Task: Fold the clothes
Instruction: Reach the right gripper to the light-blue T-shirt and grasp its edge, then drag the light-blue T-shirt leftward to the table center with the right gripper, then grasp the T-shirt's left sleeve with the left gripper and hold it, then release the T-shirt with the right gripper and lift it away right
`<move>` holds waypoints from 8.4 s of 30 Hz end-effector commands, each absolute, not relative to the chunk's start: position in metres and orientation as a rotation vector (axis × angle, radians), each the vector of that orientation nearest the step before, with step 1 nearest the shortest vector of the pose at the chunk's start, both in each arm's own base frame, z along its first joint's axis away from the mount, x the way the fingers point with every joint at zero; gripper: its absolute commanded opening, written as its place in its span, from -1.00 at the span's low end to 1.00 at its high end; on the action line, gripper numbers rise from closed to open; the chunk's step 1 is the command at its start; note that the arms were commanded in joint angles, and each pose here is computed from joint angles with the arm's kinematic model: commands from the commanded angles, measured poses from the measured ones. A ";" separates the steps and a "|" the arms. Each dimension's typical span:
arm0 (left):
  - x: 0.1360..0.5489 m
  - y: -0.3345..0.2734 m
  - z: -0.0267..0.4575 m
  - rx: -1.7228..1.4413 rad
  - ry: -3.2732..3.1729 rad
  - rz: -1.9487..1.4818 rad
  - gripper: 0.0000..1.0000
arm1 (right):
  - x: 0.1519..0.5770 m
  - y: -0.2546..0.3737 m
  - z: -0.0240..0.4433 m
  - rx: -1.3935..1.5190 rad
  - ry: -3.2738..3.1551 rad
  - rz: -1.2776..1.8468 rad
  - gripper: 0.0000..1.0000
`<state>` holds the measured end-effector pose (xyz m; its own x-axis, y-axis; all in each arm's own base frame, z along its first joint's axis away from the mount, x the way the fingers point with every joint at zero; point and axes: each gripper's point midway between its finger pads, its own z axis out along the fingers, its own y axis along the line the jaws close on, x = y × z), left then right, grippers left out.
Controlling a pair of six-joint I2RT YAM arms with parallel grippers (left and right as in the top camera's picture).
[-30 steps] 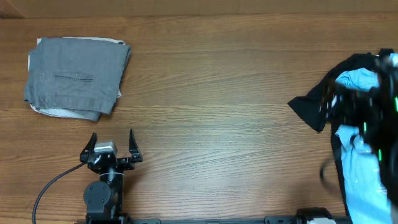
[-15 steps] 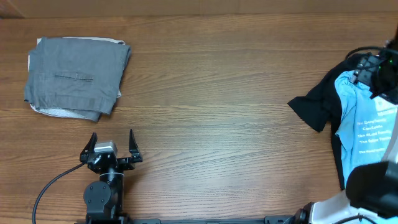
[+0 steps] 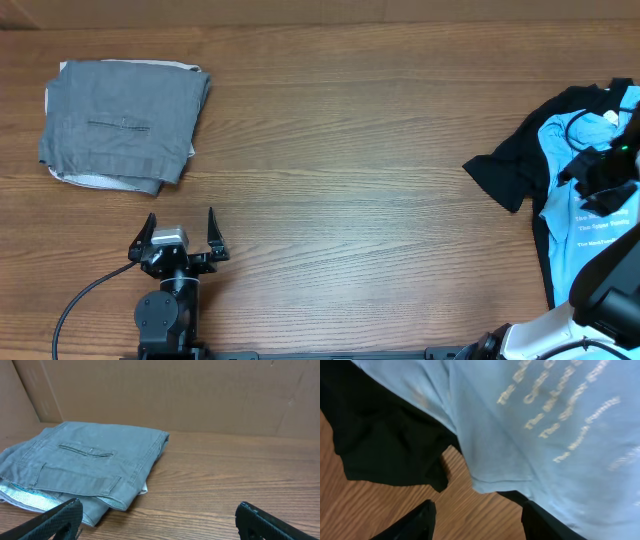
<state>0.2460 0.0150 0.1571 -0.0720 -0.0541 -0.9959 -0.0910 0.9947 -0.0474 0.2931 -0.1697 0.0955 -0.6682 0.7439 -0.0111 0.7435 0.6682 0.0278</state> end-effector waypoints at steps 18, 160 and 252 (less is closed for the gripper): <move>0.246 0.015 0.158 -0.132 1.633 0.019 1.00 | 0.277 -0.161 0.043 1.295 2.875 -0.034 0.02; 0.237 -0.046 0.211 0.150 1.450 -0.274 1.00 | 0.293 0.361 0.191 -0.313 2.749 0.859 -0.77; 0.245 -0.127 0.067 -0.062 3.080 -0.210 0.52 | 0.093 0.163 0.023 0.385 3.556 0.194 -0.92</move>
<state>0.2445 -0.1285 0.0705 -0.9982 -0.0314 -0.0519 -0.0232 0.9883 -0.1509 0.1006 0.1661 0.0308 -0.8923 0.1418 0.4286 0.1902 0.9791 0.0719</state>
